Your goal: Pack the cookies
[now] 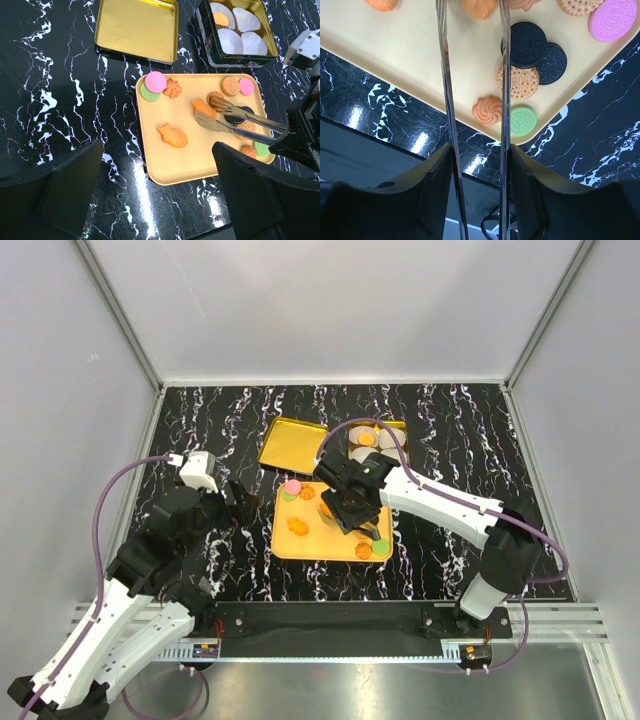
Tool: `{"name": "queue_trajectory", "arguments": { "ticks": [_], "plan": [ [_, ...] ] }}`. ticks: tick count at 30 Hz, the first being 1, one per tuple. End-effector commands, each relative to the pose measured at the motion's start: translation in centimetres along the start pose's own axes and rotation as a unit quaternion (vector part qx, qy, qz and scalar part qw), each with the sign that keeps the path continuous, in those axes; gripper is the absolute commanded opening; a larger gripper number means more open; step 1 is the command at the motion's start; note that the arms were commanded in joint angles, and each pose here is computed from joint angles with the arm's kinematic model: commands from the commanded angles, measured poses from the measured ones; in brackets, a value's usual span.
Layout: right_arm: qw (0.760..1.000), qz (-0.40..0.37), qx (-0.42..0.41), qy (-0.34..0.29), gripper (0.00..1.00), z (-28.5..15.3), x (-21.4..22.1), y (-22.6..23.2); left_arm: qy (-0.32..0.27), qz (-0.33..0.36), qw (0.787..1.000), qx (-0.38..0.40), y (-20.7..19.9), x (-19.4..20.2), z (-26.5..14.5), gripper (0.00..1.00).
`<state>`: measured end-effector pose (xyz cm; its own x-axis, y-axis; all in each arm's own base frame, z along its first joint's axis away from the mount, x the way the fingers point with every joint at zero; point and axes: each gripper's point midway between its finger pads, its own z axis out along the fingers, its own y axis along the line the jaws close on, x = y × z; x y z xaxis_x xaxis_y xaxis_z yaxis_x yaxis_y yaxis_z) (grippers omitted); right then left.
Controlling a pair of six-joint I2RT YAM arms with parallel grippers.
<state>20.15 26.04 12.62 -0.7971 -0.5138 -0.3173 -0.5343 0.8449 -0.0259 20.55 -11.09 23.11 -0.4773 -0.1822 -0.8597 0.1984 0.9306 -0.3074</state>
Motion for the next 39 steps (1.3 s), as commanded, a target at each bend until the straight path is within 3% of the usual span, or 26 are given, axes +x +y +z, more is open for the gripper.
{"name": "queue_trajectory", "arguments": {
  "ticks": [1,7,18,39],
  "plan": [
    [1.000,-0.004,0.010,-0.018,0.54,-0.7,-0.8,-0.1,-0.016,-0.001,1.000,0.008,-0.4,-0.7,0.0,0.99],
    [1.000,-0.011,-0.003,-0.016,0.53,-0.5,-1.0,0.3,-0.015,-0.001,1.000,0.009,-0.4,-0.7,0.0,0.99],
    [1.000,-0.007,-0.015,-0.026,0.41,-1.3,-1.4,0.2,-0.017,-0.001,1.000,0.010,-0.4,-0.8,-0.1,0.99],
    [0.985,0.088,-0.025,-0.145,0.40,-7.6,-7.7,-5.8,-0.016,-0.002,1.000,0.009,-0.4,-0.7,0.1,0.99]
  ]
}}
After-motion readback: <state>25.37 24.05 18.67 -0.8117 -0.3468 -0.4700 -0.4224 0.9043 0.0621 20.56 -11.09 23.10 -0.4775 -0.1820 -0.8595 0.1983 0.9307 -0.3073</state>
